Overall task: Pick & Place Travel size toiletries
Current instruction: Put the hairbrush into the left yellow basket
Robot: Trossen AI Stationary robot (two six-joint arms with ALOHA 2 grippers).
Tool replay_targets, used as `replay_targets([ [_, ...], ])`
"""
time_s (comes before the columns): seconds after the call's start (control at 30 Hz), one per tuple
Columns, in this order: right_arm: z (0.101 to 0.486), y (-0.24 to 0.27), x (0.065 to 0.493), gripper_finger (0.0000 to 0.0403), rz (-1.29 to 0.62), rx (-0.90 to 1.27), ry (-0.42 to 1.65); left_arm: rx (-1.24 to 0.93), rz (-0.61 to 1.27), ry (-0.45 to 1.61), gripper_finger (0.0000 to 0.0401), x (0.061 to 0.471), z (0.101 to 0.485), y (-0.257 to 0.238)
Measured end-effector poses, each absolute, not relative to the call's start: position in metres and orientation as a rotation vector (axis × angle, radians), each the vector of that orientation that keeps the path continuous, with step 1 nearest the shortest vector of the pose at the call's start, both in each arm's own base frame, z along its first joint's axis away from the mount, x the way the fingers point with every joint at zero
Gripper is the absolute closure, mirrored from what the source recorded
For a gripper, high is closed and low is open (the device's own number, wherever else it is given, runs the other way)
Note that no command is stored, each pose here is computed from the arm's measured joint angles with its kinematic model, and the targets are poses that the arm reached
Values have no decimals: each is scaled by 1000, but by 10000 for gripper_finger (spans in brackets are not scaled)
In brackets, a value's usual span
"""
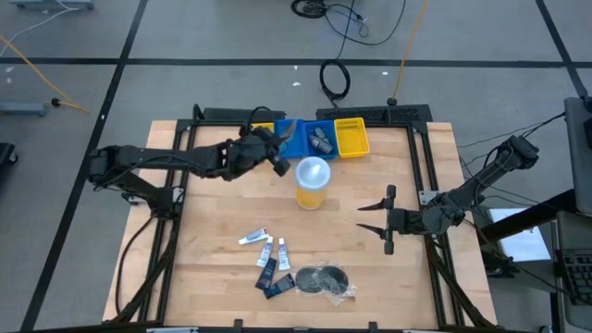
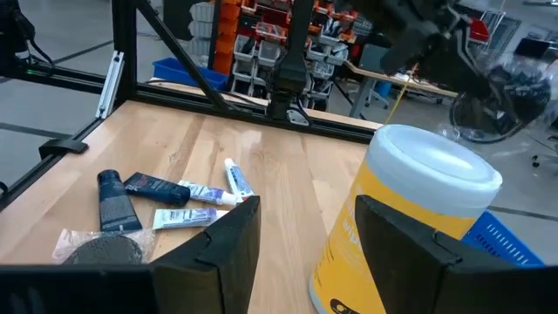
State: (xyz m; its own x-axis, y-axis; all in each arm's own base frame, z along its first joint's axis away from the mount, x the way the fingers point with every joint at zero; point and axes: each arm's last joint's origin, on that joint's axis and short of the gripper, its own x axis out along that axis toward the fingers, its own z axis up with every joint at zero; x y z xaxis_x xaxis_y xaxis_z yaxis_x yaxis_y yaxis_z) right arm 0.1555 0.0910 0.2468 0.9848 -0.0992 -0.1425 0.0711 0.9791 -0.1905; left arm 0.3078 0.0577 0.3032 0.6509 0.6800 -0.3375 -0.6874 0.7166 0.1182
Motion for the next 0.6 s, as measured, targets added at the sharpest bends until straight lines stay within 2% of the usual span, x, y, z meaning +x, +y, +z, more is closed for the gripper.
replay_targets([
  [0.6,247,91,156,222,-86,-185,151,-144,979,537,400,276,251,111],
])
